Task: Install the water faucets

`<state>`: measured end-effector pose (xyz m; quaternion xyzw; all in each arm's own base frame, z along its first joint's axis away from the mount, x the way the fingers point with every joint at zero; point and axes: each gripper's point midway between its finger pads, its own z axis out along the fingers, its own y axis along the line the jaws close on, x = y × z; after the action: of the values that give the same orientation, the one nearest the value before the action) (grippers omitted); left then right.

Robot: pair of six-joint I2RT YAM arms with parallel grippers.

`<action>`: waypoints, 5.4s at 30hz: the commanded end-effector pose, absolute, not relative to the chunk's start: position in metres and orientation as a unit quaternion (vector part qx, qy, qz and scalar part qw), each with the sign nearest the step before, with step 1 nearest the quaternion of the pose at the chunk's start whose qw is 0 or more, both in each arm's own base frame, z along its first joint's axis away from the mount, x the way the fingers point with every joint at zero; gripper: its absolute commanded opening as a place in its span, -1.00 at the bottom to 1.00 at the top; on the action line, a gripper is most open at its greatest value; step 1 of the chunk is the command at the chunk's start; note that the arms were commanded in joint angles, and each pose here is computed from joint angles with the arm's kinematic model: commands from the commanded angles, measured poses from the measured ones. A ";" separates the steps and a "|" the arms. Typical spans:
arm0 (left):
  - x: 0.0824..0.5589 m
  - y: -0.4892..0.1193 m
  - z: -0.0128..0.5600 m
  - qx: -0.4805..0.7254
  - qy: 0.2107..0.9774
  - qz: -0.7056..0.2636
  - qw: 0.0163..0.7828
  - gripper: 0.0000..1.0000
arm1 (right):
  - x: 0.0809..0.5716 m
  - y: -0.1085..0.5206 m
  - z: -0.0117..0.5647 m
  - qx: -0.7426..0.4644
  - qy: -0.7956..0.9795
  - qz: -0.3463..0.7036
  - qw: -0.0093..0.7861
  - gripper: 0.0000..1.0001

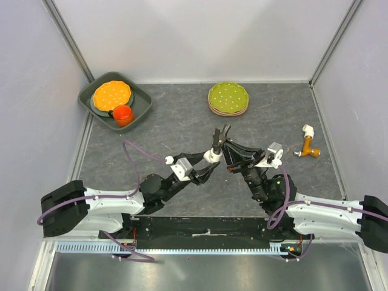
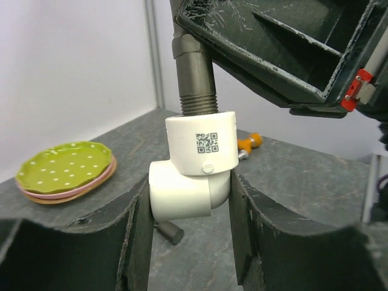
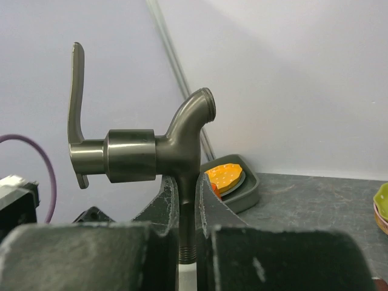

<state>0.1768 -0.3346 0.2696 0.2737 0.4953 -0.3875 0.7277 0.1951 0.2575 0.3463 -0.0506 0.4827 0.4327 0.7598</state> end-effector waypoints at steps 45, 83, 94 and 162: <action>0.178 -0.320 0.293 0.209 0.461 -0.311 0.804 -0.96 | 0.180 0.296 0.280 -0.033 0.626 0.382 0.679 -0.35; 0.178 -0.309 0.295 0.239 0.438 -0.340 0.797 -0.96 | 0.183 0.303 0.273 -0.057 0.637 0.369 0.674 -1.00; 0.178 -0.321 0.302 0.260 0.436 -0.200 0.838 -0.96 | 0.197 0.295 0.252 0.017 0.686 0.300 0.663 -1.00; 0.150 -0.294 0.289 0.270 0.420 -0.483 0.719 -0.97 | 0.152 0.306 0.329 -0.352 0.500 0.553 0.566 0.41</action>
<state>0.1597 -0.2955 0.2392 0.2942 0.4849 -0.4427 0.6946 0.1697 0.3020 0.2910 -0.3185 0.5630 0.5208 0.5572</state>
